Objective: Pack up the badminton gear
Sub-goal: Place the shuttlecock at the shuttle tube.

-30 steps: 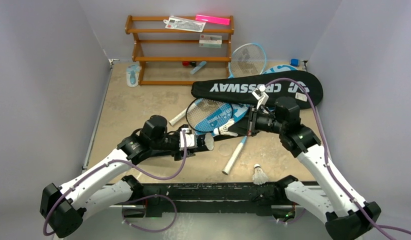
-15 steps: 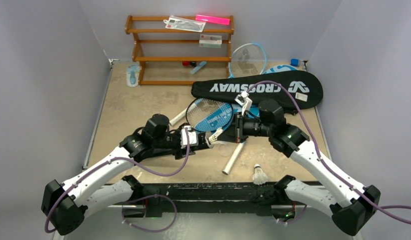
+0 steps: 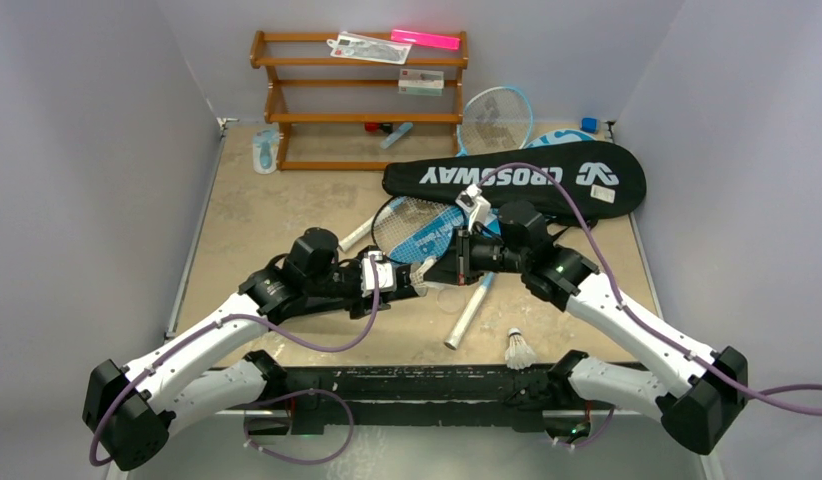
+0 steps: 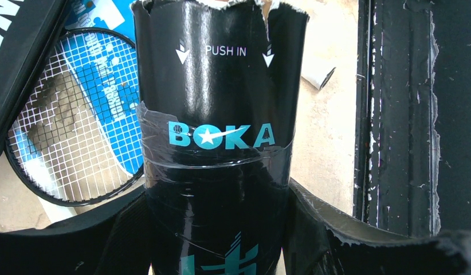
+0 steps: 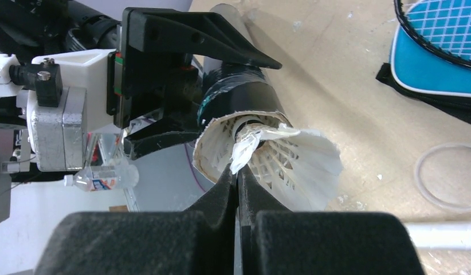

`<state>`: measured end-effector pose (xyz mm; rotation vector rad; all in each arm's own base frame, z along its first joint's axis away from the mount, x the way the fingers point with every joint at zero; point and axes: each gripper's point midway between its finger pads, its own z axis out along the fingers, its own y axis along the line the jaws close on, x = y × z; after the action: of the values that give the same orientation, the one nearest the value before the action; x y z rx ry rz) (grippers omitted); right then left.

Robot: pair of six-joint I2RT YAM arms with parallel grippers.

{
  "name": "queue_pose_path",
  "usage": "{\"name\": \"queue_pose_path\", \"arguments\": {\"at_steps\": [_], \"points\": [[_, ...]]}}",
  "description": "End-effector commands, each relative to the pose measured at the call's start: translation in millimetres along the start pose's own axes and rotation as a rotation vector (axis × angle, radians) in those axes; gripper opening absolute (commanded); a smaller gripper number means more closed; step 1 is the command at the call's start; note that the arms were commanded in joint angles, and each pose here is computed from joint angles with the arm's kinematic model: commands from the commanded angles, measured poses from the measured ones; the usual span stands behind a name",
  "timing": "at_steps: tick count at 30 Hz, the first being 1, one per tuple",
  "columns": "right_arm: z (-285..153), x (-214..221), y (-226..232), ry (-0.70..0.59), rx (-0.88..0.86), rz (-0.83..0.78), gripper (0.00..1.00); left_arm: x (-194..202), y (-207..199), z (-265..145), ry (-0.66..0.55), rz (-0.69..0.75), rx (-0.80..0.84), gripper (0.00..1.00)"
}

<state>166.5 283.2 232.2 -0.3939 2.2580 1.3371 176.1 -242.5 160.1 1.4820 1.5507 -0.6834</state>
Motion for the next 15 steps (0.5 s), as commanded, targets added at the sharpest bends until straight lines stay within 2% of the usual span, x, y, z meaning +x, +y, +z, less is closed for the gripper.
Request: {"name": "queue_pose_path", "arguments": {"at_steps": [1,3,6,11,15], "points": [[7,-11,19,-0.037,-0.068,-0.037,0.00,-29,7,-6,-0.073,0.019,-0.018,0.50],[10,-8,28,-0.031,-0.125,-0.035,0.05,-28,7,-6,-0.074,0.015,-0.017,0.50],[11,-7,40,-0.033,-0.204,-0.035,0.29,-27,7,-5,-0.068,0.010,-0.015,0.50],[9,-4,40,-0.037,-0.207,-0.034,0.50,-28,7,-7,-0.073,0.016,-0.022,0.50],[4,-2,36,-0.053,-0.183,-0.032,0.57,-30,7,-7,-0.078,0.021,-0.024,0.50]]}}
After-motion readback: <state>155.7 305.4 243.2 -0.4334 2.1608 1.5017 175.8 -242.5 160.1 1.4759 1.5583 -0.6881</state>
